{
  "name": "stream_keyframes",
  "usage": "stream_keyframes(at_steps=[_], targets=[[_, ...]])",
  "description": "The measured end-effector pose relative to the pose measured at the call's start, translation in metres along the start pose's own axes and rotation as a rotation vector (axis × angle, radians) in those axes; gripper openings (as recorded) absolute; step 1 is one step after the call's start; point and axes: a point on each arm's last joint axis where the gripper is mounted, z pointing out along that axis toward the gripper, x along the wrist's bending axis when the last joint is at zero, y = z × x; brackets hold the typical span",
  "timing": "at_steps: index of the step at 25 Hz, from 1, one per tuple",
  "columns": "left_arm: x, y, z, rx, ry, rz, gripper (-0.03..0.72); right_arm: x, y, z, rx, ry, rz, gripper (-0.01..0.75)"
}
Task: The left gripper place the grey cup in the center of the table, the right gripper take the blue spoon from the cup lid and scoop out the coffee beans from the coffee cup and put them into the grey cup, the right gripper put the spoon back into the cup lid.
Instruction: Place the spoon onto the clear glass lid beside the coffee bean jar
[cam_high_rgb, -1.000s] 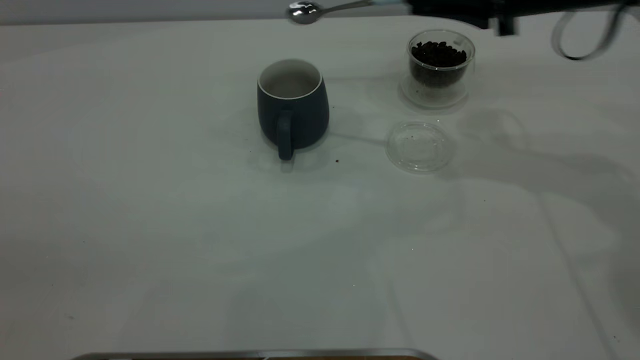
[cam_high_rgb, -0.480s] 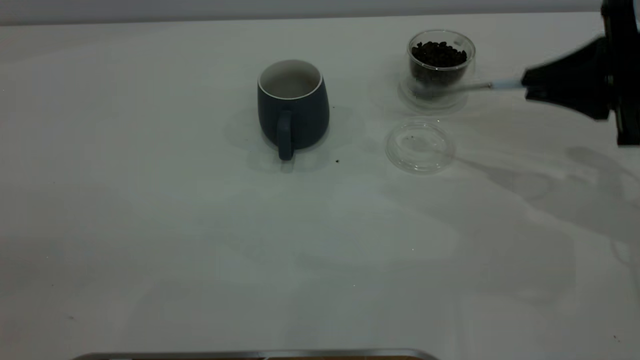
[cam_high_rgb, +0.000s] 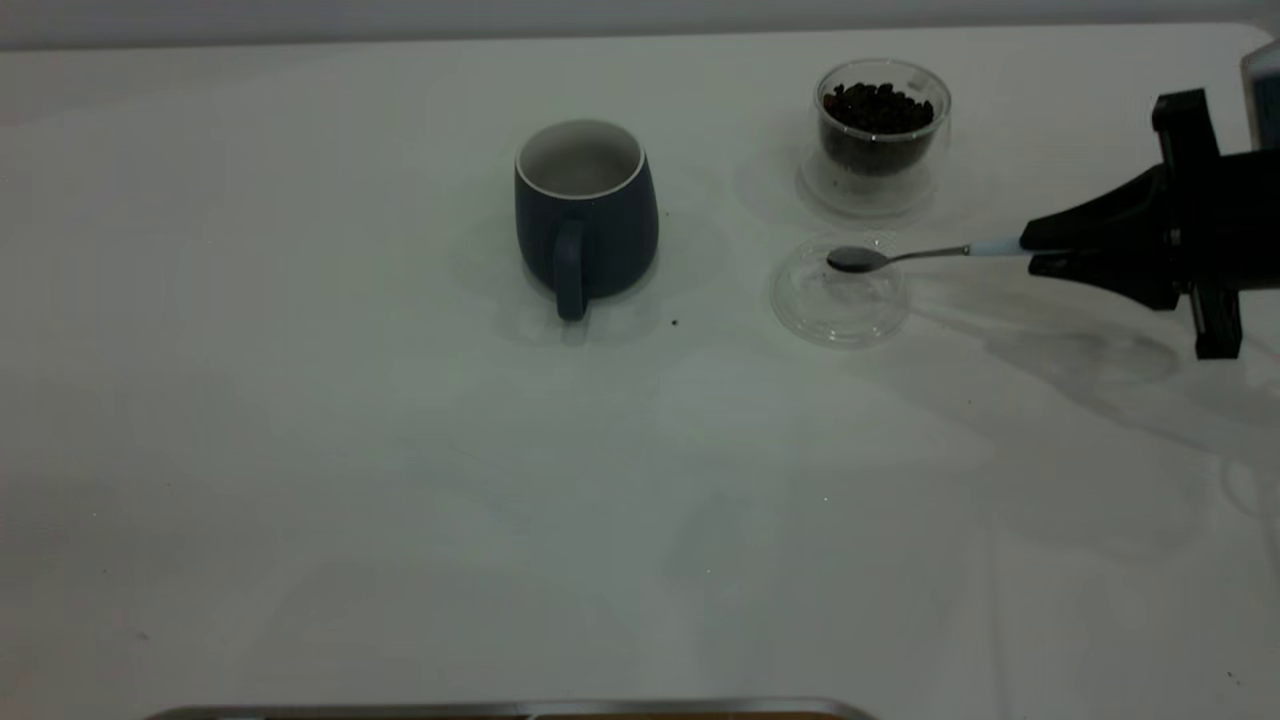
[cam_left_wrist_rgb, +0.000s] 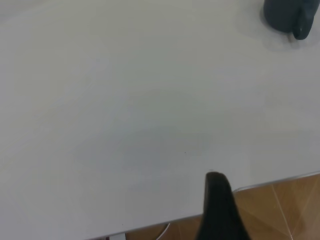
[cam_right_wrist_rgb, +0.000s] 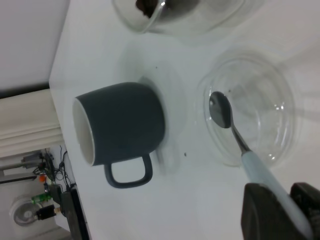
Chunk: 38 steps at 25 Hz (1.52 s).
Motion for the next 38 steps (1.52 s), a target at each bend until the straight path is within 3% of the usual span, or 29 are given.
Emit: stream_keyframes(at_steps=[5, 15, 24, 38], targets=[[0.0, 0.0, 0.0, 0.0, 0.0, 0.0, 0.567, -0.008, 0.001, 0.007, 0.011, -0.003, 0.012, 0.107], [0.0, 0.0, 0.0, 0.0, 0.0, 0.0, 0.567, 0.007, 0.004, 0.027, 0.044, 0.007, -0.066, 0.107], [0.0, 0.0, 0.0, 0.0, 0.0, 0.001, 0.567, 0.002, 0.003, 0.029, 0.048, -0.009, -0.072, 0.12], [0.0, 0.0, 0.0, 0.0, 0.0, 0.001, 0.567, 0.0, -0.001, 0.032, 0.063, 0.008, -0.153, 0.293]])
